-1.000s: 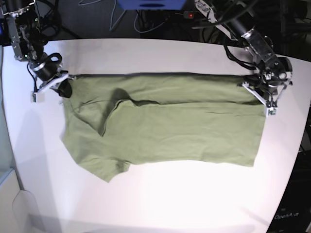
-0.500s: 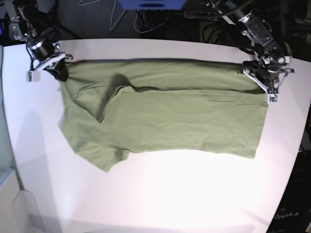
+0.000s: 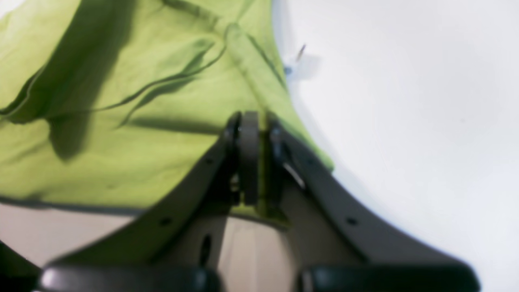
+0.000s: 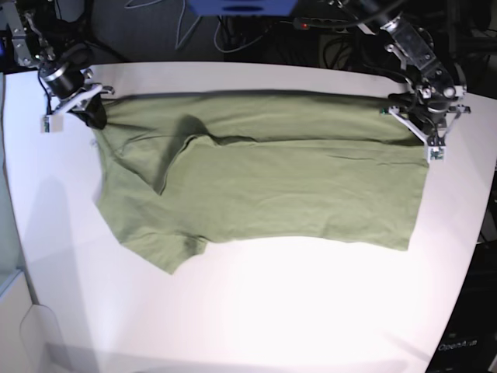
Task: Fold the T-shirt properly
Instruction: 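Grasp the folded edge again and drag it back toward the robot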
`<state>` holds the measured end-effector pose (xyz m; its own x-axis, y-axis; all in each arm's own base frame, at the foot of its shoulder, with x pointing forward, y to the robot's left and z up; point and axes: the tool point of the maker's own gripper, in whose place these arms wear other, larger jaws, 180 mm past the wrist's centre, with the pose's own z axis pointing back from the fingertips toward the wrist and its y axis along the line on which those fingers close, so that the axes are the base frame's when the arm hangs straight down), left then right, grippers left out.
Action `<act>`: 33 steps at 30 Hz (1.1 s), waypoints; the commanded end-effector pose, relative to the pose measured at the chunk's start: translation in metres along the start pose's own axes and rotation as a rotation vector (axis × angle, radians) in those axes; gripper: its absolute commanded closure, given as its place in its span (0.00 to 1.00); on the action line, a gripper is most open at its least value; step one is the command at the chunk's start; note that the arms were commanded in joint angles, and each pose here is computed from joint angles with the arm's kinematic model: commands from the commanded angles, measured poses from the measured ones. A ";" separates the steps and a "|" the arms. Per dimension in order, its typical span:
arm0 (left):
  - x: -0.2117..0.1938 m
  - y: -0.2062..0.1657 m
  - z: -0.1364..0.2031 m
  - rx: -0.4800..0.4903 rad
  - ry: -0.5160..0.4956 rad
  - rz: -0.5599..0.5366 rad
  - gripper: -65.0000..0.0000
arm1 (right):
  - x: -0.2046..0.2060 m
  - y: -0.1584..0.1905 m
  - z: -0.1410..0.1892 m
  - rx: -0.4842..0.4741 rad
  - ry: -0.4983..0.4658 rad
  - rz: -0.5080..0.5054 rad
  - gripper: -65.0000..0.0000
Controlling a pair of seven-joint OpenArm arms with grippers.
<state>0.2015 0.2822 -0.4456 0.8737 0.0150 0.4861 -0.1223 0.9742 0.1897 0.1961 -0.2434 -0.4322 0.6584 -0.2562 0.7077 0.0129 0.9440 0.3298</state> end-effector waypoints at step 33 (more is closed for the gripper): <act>0.030 0.029 0.027 0.122 0.007 -0.027 0.77 | 0.083 0.021 0.017 0.041 -0.197 0.077 0.95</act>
<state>0.2032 0.2998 -0.4135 0.8991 0.0006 0.4378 -0.1421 0.9463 0.2905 0.2303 -0.2443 -0.3680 0.5307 -0.2283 0.8162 -0.0542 0.9519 0.3016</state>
